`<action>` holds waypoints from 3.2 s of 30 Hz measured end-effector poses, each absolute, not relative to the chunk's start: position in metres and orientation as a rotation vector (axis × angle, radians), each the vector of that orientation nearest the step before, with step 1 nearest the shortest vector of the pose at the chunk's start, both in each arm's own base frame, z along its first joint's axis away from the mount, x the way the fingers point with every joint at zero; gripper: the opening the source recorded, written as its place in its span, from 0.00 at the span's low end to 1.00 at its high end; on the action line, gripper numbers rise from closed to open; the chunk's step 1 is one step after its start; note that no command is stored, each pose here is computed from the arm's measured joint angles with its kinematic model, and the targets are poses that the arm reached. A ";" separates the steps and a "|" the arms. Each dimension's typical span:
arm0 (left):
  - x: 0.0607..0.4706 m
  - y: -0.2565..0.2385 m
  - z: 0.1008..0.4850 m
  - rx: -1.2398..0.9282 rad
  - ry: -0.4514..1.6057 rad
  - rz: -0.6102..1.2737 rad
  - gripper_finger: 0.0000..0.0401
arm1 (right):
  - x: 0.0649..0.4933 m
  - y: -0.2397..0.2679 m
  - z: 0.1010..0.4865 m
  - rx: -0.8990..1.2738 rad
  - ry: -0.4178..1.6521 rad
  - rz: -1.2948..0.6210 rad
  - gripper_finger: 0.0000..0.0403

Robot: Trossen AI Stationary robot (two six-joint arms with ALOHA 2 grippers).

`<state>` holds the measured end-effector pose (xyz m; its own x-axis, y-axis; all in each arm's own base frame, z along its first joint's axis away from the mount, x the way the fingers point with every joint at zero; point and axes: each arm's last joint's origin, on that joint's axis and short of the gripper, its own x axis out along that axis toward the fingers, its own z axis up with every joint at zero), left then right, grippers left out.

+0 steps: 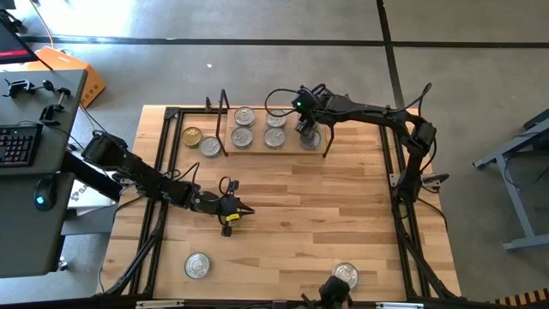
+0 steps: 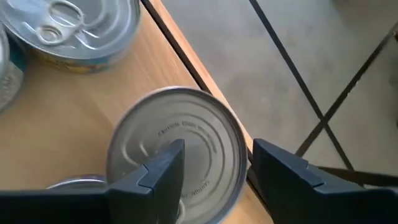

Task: Stack canned seafood by type on shelf
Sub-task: Stack the blue tuna can on top of the blue tuna can on the shelf, then stack the green tuna can on top of the green tuna can on the shelf

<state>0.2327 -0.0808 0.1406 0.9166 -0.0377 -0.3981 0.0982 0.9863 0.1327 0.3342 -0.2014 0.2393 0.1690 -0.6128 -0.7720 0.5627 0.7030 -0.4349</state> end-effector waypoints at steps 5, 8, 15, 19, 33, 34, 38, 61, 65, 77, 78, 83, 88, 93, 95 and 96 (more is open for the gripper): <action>0.233 -0.081 0.141 0.152 0.406 -0.070 0.03 | 0.328 -0.206 0.238 -0.044 1.163 -0.853 0.41; 0.233 -0.081 0.141 0.152 0.406 -0.070 0.03 | 0.325 -0.206 0.237 -0.077 1.194 -0.902 0.39; 0.233 -0.081 0.141 0.151 0.406 -0.070 0.03 | 0.322 -0.205 0.237 -0.115 1.238 -0.947 0.37; 0.233 -0.081 0.141 0.151 0.406 -0.070 0.03 | 0.324 -0.204 0.239 -0.104 1.227 -0.927 0.37; 0.233 -0.081 0.142 0.145 0.388 -0.070 0.03 | 0.354 -0.201 0.257 0.223 0.953 -0.653 0.25; 0.233 -0.081 0.142 0.145 0.388 -0.070 0.03 | 0.356 -0.201 0.252 0.224 0.965 -0.650 0.22; 0.233 -0.081 0.142 0.146 0.390 -0.070 0.03 | 0.361 -0.201 0.238 0.210 1.017 -0.629 0.13; 0.233 -0.081 0.141 0.141 0.396 -0.069 0.03 | 0.371 -0.173 0.251 0.070 0.998 -0.680 0.00; 0.231 -0.085 0.141 0.144 0.398 -0.087 0.03 | 0.395 -0.128 0.251 0.018 0.893 -0.578 0.00; 0.228 -0.095 0.142 0.147 0.381 -0.127 0.03 | 0.386 0.069 0.199 -0.074 0.946 -0.368 0.00; 0.228 -0.095 0.143 0.147 0.379 -0.126 0.03 | 0.379 0.081 0.195 -0.078 0.951 -0.381 0.00; 0.229 -0.094 0.144 0.139 0.360 -0.123 0.03 | 0.337 0.124 0.184 -0.023 0.935 -0.488 0.00; 0.231 -0.093 0.148 0.132 0.325 -0.113 0.03 | 0.299 0.152 0.183 0.073 0.834 -0.563 0.00; 0.234 -0.088 0.151 0.117 0.291 -0.091 0.03 | 0.275 0.167 0.183 0.118 0.806 -0.564 0.00; 0.235 -0.087 0.152 0.112 0.282 -0.084 0.03 | 0.268 0.169 0.182 0.090 0.833 -0.565 0.00; 0.236 -0.086 0.152 0.109 0.280 -0.080 0.03 | 0.264 0.169 0.183 0.071 0.849 -0.571 0.00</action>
<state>0.2357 -0.0858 0.1523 0.9578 -0.0635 -0.2802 0.0939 0.9909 0.0964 0.2645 0.1689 0.1835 0.5209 -0.4486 -0.7263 0.5040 0.8483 -0.1625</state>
